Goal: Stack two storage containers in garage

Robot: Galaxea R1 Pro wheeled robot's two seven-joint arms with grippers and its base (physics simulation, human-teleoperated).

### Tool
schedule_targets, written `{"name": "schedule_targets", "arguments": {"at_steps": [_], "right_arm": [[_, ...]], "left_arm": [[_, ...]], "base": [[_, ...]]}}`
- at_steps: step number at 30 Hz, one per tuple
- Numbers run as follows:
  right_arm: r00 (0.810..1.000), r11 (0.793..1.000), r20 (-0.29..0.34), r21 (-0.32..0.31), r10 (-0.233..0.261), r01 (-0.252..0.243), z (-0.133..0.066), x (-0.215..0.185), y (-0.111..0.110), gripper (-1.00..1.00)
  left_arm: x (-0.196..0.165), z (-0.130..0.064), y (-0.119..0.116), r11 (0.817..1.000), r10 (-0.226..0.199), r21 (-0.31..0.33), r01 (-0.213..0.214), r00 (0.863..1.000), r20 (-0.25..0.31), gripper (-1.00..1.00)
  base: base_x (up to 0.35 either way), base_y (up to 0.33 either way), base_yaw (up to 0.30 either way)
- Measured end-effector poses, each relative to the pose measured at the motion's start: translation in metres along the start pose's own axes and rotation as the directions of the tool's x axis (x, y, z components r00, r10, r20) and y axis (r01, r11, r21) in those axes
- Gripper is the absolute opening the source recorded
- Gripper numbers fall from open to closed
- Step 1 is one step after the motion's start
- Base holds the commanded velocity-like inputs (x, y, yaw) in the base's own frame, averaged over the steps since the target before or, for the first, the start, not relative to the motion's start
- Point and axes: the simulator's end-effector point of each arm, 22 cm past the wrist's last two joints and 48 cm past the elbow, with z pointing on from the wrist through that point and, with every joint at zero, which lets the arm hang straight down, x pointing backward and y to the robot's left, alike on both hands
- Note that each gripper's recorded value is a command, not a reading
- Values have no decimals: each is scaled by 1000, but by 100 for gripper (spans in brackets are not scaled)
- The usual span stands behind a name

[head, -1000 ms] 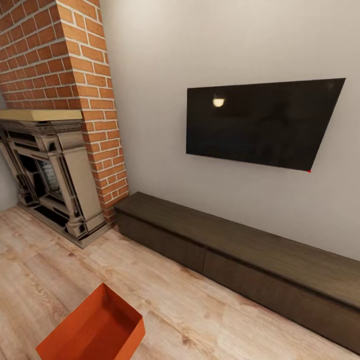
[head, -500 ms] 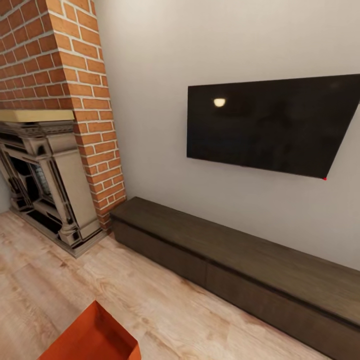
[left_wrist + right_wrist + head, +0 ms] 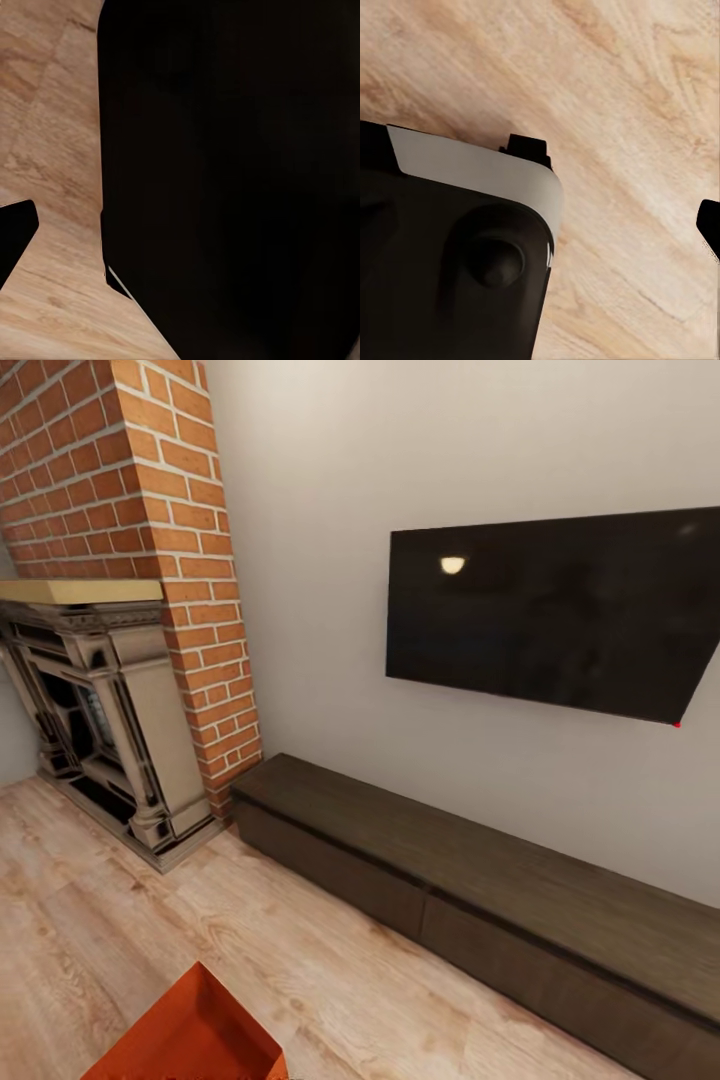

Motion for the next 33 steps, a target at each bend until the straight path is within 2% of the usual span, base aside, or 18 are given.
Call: {"name": "schedule_targets", "arguments": {"at_steps": [33], "right_arm": [[1000, 1000, 0, 0, 0, 0, 0, 0, 0, 100]], "left_arm": [[0, 0, 0, 1000, -2, 0, 2, 1000, 0, 100]], "base": [[0, 0, 267]]}}
